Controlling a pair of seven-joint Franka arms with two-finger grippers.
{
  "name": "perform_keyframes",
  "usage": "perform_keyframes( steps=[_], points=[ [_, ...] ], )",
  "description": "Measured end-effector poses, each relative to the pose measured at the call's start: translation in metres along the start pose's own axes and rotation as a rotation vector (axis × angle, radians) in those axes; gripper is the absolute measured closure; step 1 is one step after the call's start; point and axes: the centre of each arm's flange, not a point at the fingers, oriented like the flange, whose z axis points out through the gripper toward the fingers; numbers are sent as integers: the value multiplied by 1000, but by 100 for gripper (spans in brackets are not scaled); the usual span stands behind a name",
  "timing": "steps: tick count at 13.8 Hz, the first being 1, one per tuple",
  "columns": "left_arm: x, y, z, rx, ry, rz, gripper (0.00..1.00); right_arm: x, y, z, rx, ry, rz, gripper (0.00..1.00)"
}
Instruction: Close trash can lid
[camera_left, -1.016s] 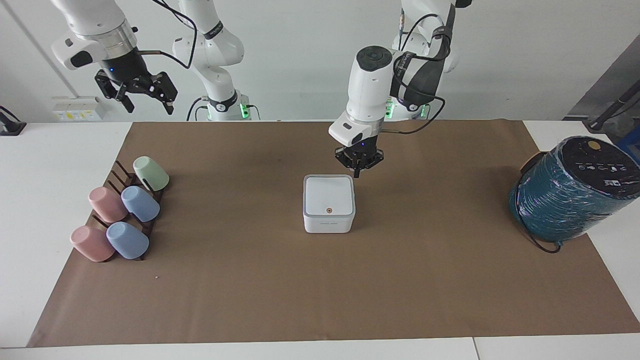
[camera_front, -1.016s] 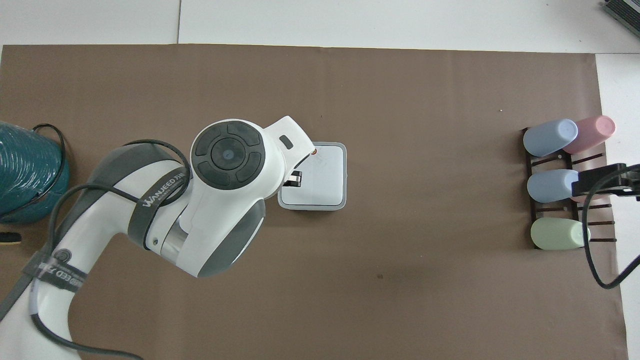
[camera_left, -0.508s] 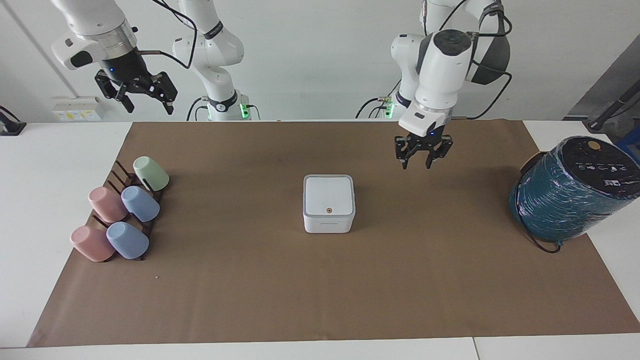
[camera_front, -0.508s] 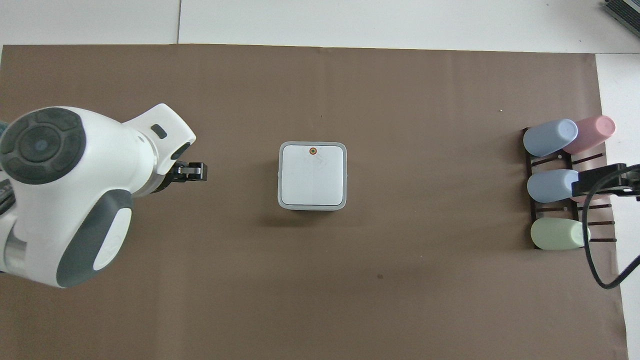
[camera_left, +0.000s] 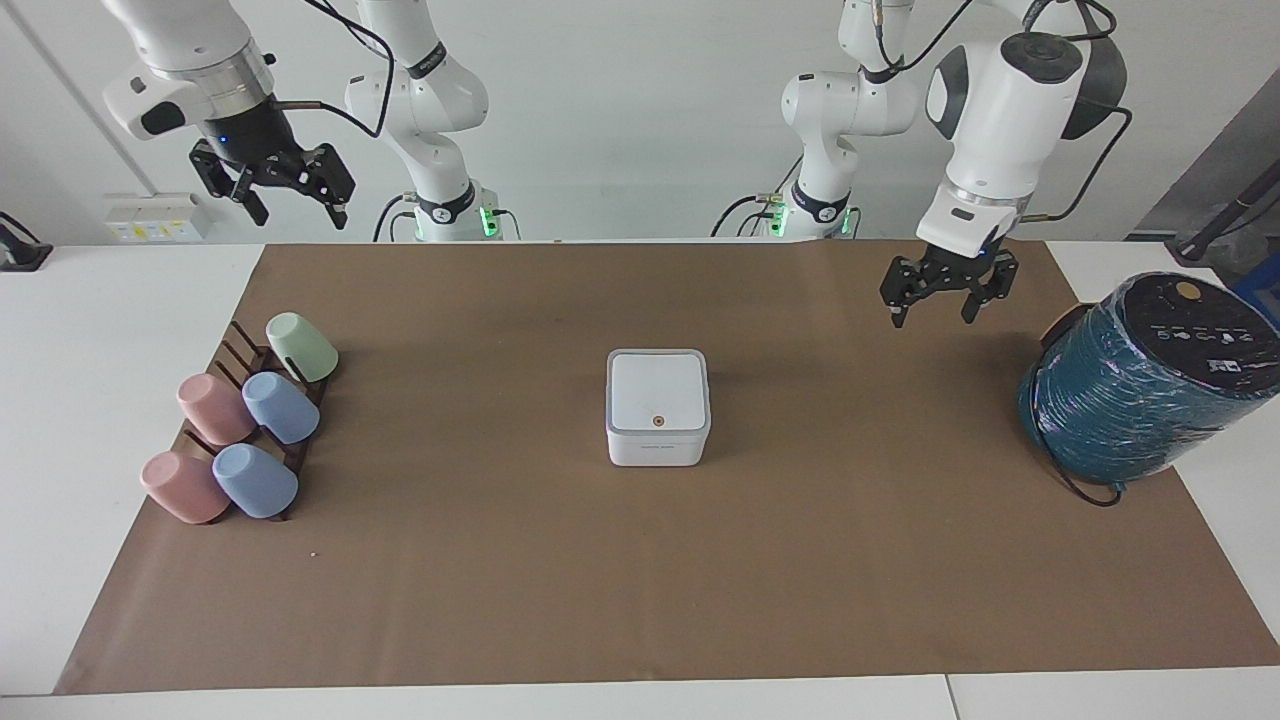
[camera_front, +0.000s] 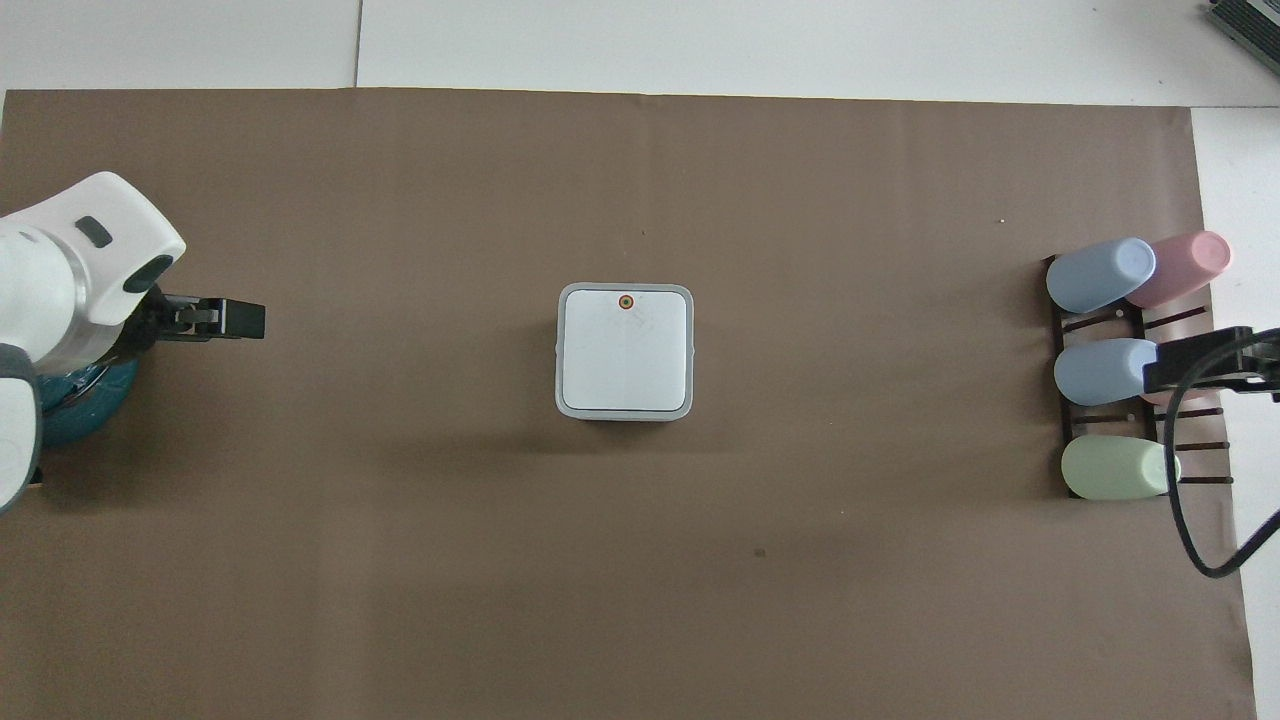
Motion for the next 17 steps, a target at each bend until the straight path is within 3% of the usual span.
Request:
perform_keyframes(
  steps=[5,8,13,17],
  points=[
    [10,-36,-58,-3,0,-2,0,0,0,0,0,0,0,0],
    [19,-43,-81,-16,-55,-15,0,0,0,0,0,0,0,0],
    [8,-53,-91,-23,-128,11,0,0,0,0,0,0,0,0],
    [-3,-66,-85,-60,-145,-17,0,0,0,0,0,0,0,0]
  ],
)
